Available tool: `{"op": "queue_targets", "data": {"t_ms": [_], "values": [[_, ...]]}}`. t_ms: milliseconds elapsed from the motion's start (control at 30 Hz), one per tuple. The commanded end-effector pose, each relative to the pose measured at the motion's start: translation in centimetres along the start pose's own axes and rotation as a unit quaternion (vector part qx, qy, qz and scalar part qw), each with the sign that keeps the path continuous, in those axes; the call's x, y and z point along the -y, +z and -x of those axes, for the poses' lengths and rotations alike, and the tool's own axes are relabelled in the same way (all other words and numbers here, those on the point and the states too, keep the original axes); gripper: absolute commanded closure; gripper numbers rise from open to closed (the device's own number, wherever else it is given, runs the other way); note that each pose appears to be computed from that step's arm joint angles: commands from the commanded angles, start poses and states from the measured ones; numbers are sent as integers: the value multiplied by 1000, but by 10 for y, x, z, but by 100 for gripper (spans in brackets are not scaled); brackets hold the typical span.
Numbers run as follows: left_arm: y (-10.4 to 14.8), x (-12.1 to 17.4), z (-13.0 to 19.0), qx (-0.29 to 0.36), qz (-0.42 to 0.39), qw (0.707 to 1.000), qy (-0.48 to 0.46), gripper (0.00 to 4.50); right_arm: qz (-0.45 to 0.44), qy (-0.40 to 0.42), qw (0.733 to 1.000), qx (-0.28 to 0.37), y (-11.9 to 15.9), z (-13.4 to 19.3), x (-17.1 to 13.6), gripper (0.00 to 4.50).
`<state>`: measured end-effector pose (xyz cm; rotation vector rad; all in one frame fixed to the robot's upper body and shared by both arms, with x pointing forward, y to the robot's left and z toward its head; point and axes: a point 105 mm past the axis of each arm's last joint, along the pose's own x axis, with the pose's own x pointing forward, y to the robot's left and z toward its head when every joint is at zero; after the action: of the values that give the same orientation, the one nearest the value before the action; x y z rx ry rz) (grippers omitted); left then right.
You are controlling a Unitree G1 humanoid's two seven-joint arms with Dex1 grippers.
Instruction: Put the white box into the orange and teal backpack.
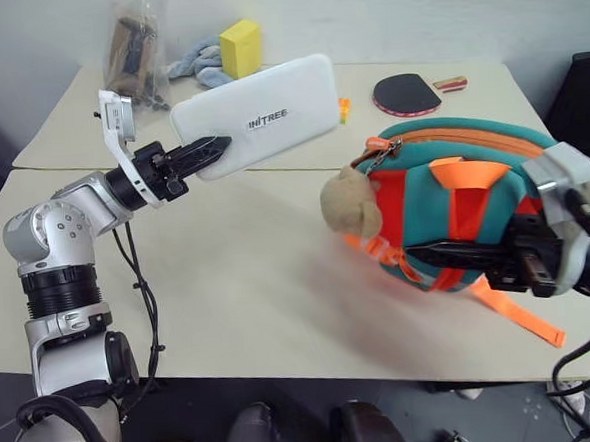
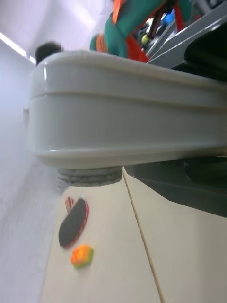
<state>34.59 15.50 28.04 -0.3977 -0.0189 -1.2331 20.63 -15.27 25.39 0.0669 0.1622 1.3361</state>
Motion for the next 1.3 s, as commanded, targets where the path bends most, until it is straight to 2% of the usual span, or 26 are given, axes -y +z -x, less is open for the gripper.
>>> {"op": "queue_targets", "data": {"t_ms": [33, 167, 367, 567, 800, 1100, 1300], "values": [[15, 34, -2, -24, -65, 994, -90, 325, -2, 24, 1000, -2, 7, 14, -18, 449], [8, 41, 4, -66, -87, 986, -124, 325, -38, 0, 999, -20, -6, 25, -12, 449], [-10, 24, 2, -130, -142, 975, -112, 325, -50, -17, 998, -17, -12, 30, -5, 449], [-10, 17, -11, -148, -177, 964, -128, 325, -52, -17, 998, -4, -5, 30, 0, 449], [-14, 28, -46, -172, -220, 940, -196, 325, -54, 3, 998, -20, -6, 24, -1, 449], [-38, 36, -67, -245, -281, 889, -267, 325, -38, 19, 999, -24, 4, 16, 4, 449], [-25, 24, -73, -237, -308, 890, -239, 325, -33, 14, 999, -27, 5, 16, 7, 449]]}}
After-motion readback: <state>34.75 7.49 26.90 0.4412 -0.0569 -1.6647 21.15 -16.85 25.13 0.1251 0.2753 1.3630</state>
